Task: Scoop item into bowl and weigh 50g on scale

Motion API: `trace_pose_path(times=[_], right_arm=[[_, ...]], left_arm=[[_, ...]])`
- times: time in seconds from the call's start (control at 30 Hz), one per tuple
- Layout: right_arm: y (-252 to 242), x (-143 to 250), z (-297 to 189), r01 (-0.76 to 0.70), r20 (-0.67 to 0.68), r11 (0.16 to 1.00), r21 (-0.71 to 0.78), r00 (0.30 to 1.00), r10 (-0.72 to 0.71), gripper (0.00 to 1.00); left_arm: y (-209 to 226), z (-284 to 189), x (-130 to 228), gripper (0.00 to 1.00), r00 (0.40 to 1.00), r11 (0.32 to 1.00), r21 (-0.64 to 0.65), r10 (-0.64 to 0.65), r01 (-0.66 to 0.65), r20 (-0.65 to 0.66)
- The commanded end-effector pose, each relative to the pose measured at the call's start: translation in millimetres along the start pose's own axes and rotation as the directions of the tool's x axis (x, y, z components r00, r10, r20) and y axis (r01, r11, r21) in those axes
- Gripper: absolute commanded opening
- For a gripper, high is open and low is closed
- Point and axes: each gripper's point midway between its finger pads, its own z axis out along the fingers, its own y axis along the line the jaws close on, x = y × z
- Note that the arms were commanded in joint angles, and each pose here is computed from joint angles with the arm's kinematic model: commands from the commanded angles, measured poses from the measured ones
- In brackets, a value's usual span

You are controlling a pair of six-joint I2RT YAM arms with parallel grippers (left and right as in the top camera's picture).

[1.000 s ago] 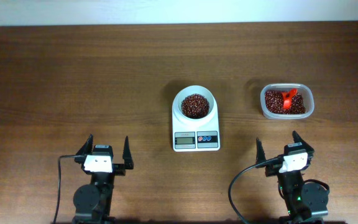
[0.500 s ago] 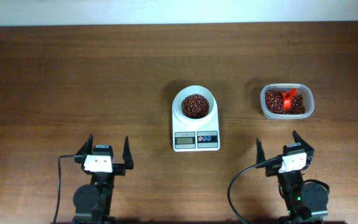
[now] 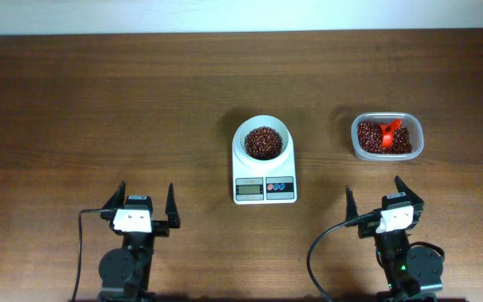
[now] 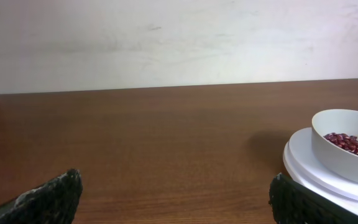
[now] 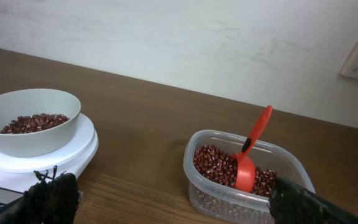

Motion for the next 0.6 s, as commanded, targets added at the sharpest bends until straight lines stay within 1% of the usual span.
trace_pose_path(times=[0.0,0.57], right_arm=[[0.2,2.6,0.1,-0.004,-0.004,1.000,0.003,1.000,0.004,0.98],[0.1,2.7,0.1,-0.004,-0.004,1.000,0.003,1.000,0.004,0.99]], left_arm=[[0.0,-0.2,1.0,0.99,1.000,1.000,0.003,0.016,-0.016,-0.001],[0.0,-0.2,0.9,0.99,1.000,1.000,0.003,0.016,-0.016,-0.001]])
